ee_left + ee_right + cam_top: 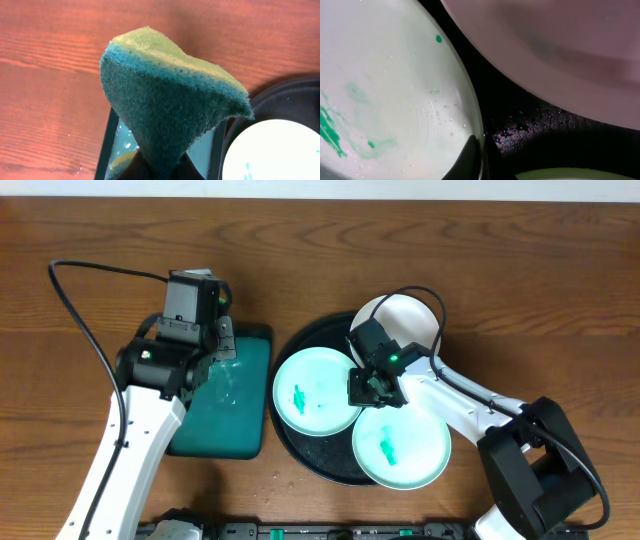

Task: Clean dirty plates on tray and stack at the side
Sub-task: 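Lift the sponge and carry it with the left gripper to the left plate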

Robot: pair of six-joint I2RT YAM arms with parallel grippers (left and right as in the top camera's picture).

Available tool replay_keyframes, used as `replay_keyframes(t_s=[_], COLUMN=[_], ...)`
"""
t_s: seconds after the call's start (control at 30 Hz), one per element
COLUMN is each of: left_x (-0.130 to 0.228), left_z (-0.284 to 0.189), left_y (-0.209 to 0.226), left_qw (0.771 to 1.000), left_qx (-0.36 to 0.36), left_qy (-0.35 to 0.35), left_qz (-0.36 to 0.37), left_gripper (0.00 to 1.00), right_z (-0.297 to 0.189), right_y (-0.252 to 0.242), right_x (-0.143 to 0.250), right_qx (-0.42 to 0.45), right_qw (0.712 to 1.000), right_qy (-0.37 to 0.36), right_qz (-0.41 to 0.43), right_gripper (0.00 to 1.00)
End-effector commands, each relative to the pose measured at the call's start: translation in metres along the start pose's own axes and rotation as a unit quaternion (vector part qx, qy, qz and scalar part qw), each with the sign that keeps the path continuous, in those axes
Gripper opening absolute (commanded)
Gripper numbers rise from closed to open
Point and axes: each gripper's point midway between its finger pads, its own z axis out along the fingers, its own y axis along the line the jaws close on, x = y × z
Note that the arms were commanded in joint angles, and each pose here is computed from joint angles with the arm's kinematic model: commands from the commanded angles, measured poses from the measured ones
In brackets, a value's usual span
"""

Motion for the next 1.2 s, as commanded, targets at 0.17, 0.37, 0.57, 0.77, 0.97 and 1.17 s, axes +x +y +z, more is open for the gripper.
replay_keyframes(t_s=[0.17,0.37,0.57,0.77,0.97,1.17], left_x=[-0.007,-0.007,-0.002,0.034,0.076,0.09], left_z=[-0.006,-0.006,-0.004,0.016,0.039,0.037], left_y=[0.007,0.007,0.008,0.002,-0.043,-0.089], left_qw=[1.0,1.0,1.0,0.996,0.976,0.942], left_qx=[-0.022,-0.022,-0.025,-0.022,0.082,0.194], left_qy=[-0.022,-0.021,-0.011,0.081,0.202,0.265], left_qz=[-0.005,-0.005,-0.003,-0.021,-0.023,-0.073], left_gripper=[0.07,0.07,0.07,0.07,0.07,0.07], right_z=[0.004,0.004,0.004,0.004,0.004,0.004], right_y=[-0.002,-0.002,-0.001,0.006,0.007,0.007], right_x=[0.005,0.005,0.004,-0.005,-0.007,-0.006], right_qx=[0.011,0.011,0.01,-0.004,-0.007,-0.006], right_qw=[1.0,1.0,1.0,1.0,1.0,1.0], right_qy=[0.005,0.005,0.003,-0.015,-0.018,-0.018], right_qz=[-0.016,-0.016,-0.016,-0.013,-0.013,-0.013], right_gripper=[0.01,0.01,0.01,0.01,0.01,0.01])
